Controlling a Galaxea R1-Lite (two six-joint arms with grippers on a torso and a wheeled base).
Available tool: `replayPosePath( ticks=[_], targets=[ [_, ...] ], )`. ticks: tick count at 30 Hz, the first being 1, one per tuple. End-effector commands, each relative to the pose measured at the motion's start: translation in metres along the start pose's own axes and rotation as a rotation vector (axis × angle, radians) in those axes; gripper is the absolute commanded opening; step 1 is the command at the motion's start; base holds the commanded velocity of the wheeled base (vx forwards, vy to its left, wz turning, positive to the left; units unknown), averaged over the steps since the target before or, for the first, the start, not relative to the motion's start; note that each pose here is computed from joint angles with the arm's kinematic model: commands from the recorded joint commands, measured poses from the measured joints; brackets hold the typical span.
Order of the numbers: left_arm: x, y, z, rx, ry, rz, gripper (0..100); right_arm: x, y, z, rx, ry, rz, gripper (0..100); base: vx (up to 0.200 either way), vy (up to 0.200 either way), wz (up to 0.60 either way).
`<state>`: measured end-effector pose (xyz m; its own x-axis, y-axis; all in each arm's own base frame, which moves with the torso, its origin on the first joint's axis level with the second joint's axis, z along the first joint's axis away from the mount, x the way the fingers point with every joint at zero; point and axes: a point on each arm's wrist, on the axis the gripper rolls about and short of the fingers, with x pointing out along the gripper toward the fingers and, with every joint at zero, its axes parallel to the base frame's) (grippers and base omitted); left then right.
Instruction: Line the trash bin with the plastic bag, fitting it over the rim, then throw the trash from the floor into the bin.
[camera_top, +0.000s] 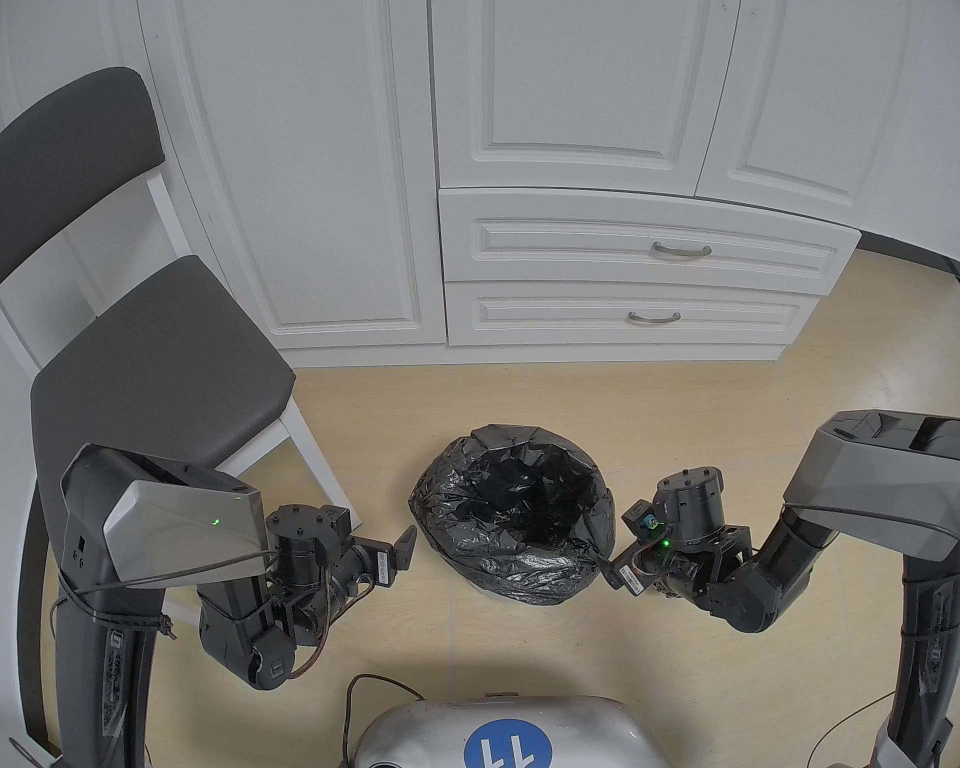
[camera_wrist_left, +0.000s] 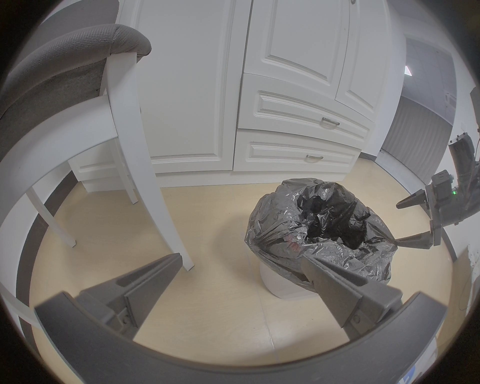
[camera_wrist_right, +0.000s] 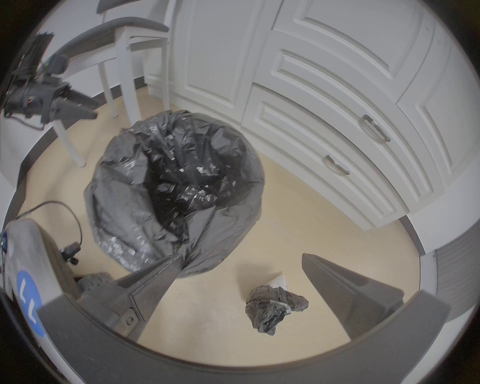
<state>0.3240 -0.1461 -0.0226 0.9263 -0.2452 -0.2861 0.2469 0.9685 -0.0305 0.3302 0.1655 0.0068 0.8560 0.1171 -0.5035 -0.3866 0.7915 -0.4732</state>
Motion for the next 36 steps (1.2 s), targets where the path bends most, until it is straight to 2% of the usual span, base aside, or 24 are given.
replayPosePath(
  ticks=[1,13,21,23,27,28,31,36],
  targets=[
    [-0.001,-0.001,0.002,-0.001,-0.004,-0.001,100,-0.005,-0.002,0.0,-0.007,-0.001,0.004,100,0.0,0.0,0.0],
    [-0.001,0.0,0.0,-0.003,0.002,-0.001,100,0.029,0.01,-0.022,-0.02,0.091,0.029,100,0.0,0.0,0.0],
    [0.0,0.0,-0.001,-0.004,0.005,0.001,100,0.051,0.013,-0.029,0.009,0.101,0.017,100,0.0,0.0,0.0],
    [0.0,0.0,-0.001,-0.012,0.003,0.001,100,0.045,0.007,-0.029,0.013,0.103,0.008,100,0.0,0.0,0.0],
    [0.0,0.001,-0.001,-0.014,0.003,0.003,100,0.013,-0.012,-0.009,0.02,0.053,-0.015,100,0.0,0.0,0.0],
    [0.001,0.001,-0.001,-0.014,0.003,0.004,100,-0.01,-0.022,0.004,0.029,0.006,-0.028,100,0.0,0.0,0.0],
    [0.001,0.001,-0.001,-0.016,0.001,0.004,100,-0.04,-0.035,0.019,0.045,-0.053,-0.049,100,0.0,0.0,0.0],
    [-0.001,0.0,0.002,-0.016,-0.005,0.002,100,-0.052,-0.039,0.028,0.055,-0.102,-0.06,100,0.0,0.0,0.0]
  ],
)
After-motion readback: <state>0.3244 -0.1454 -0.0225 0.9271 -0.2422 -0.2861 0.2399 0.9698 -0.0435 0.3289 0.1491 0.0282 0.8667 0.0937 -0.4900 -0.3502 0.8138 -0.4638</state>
